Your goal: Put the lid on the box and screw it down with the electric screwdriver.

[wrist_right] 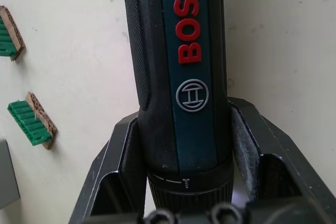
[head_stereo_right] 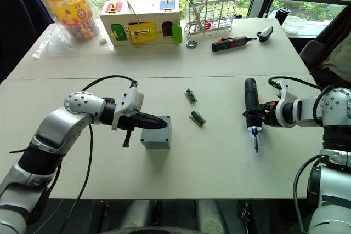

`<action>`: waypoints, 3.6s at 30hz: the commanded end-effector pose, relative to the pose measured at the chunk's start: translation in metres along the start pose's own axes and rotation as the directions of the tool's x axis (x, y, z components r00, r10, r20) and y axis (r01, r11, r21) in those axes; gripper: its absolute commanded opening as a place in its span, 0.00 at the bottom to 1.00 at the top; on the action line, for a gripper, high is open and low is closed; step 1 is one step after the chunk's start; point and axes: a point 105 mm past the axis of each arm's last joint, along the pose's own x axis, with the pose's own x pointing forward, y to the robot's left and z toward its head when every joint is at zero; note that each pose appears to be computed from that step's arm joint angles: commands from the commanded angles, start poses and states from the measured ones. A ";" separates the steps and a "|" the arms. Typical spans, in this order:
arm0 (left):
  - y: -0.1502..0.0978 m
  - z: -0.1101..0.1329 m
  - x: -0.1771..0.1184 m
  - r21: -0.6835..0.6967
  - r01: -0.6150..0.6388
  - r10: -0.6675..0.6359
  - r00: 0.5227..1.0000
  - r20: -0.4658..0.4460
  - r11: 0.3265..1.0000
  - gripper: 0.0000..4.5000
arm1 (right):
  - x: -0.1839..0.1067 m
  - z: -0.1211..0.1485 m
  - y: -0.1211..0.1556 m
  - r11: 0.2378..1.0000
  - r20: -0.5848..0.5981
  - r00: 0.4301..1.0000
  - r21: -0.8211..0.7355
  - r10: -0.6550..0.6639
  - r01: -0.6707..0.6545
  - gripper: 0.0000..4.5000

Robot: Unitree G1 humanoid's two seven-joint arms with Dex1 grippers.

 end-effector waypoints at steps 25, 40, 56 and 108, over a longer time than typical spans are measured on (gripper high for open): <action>0.028 -0.036 -0.071 -0.217 -0.310 0.308 0.950 -0.044 0.926 0.00 | -0.040 -0.001 0.137 0.600 0.058 0.875 -0.749 0.482 -0.281 0.98; 0.015 -0.065 -0.032 -0.230 -0.223 0.202 0.973 -0.114 0.947 0.00 | 0.035 -0.099 0.173 0.391 -0.187 0.776 -0.779 0.602 -0.491 0.98; 0.058 -0.055 0.000 -0.078 -0.267 0.261 0.962 -0.079 0.961 0.00 | 0.034 -0.107 0.193 0.382 -0.216 0.710 -0.720 0.670 -0.580 0.98; 0.016 -0.068 -0.020 -0.215 -0.181 0.160 0.981 -0.113 0.960 0.00 | 0.052 -0.094 0.184 0.346 -0.151 0.794 -0.840 0.589 -0.417 0.98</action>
